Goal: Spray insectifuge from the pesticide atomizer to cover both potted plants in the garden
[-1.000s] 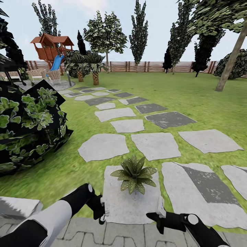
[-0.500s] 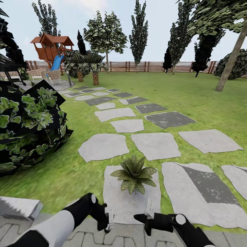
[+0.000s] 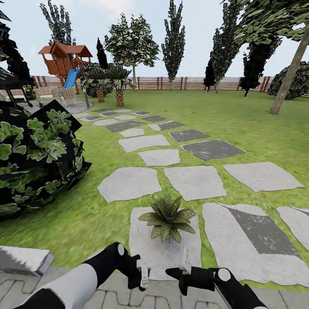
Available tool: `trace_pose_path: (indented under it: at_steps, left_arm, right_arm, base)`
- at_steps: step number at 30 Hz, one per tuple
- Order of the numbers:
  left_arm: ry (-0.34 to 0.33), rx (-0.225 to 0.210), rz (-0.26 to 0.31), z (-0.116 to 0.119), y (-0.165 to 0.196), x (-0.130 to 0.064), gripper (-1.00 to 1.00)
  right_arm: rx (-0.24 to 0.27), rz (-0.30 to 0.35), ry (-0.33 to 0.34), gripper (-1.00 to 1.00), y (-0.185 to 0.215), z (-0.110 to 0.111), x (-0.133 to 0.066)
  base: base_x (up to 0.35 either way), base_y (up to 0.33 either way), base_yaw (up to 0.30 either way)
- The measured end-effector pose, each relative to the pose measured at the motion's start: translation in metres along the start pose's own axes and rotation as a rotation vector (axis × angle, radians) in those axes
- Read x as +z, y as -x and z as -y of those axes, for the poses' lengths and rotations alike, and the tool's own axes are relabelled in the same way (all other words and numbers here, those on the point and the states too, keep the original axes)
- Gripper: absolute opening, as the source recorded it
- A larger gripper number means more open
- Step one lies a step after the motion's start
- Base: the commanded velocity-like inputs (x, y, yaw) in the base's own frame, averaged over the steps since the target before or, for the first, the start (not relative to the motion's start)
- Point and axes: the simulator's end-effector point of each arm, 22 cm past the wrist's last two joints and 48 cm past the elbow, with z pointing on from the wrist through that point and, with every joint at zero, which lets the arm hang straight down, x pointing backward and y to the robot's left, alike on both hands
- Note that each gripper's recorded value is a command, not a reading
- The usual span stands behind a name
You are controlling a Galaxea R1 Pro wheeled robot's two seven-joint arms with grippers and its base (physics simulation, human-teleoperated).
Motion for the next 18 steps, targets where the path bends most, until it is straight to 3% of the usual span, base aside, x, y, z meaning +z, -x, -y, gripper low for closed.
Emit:
trace_pose_path:
  at_steps: [8,18]
  left_arm:
    - [-0.043,0.011,0.025,0.017,0.017,0.009,-1.0]
    - [-0.047,0.023,0.044,0.022,0.036,0.015,-1.0]
  right_arm:
    - [0.0,-0.002,-0.001,-1.0,-0.001,0.0,0.0]
    - [0.0,-0.001,0.0,-1.0,0.0,0.0,0.001]
  base:
    - [0.0,0.0,0.0]
    - [0.0,0.0,0.0]
